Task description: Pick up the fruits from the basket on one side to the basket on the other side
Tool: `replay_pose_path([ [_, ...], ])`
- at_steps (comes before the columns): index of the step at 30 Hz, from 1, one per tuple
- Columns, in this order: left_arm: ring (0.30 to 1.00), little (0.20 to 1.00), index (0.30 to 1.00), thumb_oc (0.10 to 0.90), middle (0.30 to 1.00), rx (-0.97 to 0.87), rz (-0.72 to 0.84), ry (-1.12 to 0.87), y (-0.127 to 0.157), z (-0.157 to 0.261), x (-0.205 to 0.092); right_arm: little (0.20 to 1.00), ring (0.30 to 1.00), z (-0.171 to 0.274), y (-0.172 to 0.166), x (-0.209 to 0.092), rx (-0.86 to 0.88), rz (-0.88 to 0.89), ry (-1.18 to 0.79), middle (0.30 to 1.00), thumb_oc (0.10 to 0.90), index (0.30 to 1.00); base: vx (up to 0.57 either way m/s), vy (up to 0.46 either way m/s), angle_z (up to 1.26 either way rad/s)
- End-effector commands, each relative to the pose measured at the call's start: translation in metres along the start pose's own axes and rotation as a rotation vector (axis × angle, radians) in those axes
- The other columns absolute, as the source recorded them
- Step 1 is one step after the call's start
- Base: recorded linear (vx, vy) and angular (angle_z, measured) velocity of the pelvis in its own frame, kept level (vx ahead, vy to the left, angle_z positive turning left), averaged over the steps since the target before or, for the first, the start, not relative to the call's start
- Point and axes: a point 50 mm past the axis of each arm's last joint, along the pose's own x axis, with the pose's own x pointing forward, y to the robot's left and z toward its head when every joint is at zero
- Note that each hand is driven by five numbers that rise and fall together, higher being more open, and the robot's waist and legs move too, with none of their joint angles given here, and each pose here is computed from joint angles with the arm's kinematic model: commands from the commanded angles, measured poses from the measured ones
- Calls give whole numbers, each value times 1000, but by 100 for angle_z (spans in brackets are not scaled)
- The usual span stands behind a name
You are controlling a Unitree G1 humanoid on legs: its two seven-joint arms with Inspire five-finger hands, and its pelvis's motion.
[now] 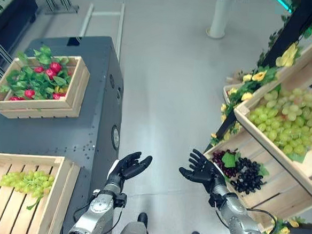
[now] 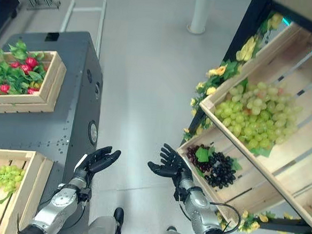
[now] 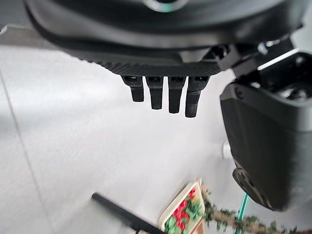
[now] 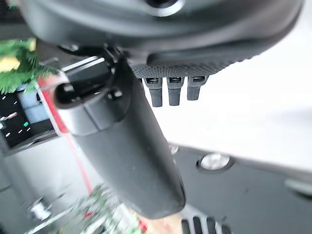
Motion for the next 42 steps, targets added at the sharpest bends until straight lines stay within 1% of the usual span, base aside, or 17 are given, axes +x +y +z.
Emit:
replay_pose_path([
  [1, 900, 900, 900, 800, 900, -1, -1, -154, 0, 28, 1, 900, 900, 27, 25, 8, 64, 139, -161, 900, 800, 900, 19, 20, 21],
  [5, 900, 900, 900, 800, 900, -34, 33, -132, 2, 20, -1, 900, 900, 14, 38, 6, 114, 185, -98, 900, 800, 900, 17, 31, 14],
  [7, 900, 900, 900, 800, 900, -55, 23, -117, -4, 15, -1, 900, 900, 6, 46, 5, 168, 210, -55, 900, 800, 900, 18, 54, 11],
  [10, 900, 900, 900, 800, 900, -94, 25, -125, -9, 16, 0, 900, 900, 0, 53, 3, 195, 231, -19, 900, 800, 900, 11, 88, 9],
  [14, 900, 900, 900, 800, 900, -113, 24, -140, -18, 19, 3, 900, 900, -6, 60, 3, 192, 255, 20, 900, 800, 900, 43, 143, 19],
  [20, 900, 900, 900, 800, 900, 56, -12, -185, -20, 25, 3, 900, 900, 4, 63, 10, 214, 258, -23, 900, 800, 900, 87, 162, 20],
  [24, 900, 900, 900, 800, 900, 135, -68, -165, -12, 22, 1, 900, 900, 10, 59, 6, 244, 229, -79, 900, 800, 900, 107, -48, 63],
  [27, 900, 900, 900, 800, 900, 112, -84, -183, -10, 29, 5, 900, 900, 13, 58, 4, 237, 222, -103, 900, 800, 900, 104, -304, 86],
  [30, 900, 900, 900, 800, 900, 105, -108, -239, -18, 41, 13, 900, 900, 12, 50, 8, 250, 164, -107, 900, 800, 900, 142, -452, 113],
  [32, 900, 900, 900, 800, 900, 49, -96, -209, -21, 36, 14, 900, 900, 9, 46, 12, 265, 157, -60, 900, 800, 900, 172, -369, 158],
  [34, 900, 900, 900, 800, 900, -31, -109, -196, -27, 32, 12, 900, 900, 5, 43, 8, 289, 178, -41, 900, 800, 900, 169, -338, 148],
  [35, 900, 900, 900, 800, 900, -29, -140, -214, -36, 32, 9, 900, 900, 0, 34, 2, 300, 157, -25, 900, 800, 900, 149, -284, 86],
  [36, 900, 900, 900, 800, 900, -26, -143, -216, -37, 32, 8, 900, 900, 0, 33, 2, 301, 155, -23, 900, 800, 900, 95, -277, 58],
  [37, 900, 900, 900, 800, 900, 26, -217, -239, -51, 36, 7, 900, 900, -1, 26, -1, 320, 110, -36, 900, 800, 900, 24, -162, 37],
  [39, 900, 900, 900, 800, 900, 53, -278, -236, -63, 37, 9, 900, 900, -2, 17, -2, 320, 76, -47, 900, 800, 900, 20, -140, 70],
  [42, 900, 900, 900, 800, 900, 26, -266, -205, -63, 34, 10, 900, 900, -1, 15, -1, 318, 83, -50, 900, 800, 900, 49, -40, 86],
])
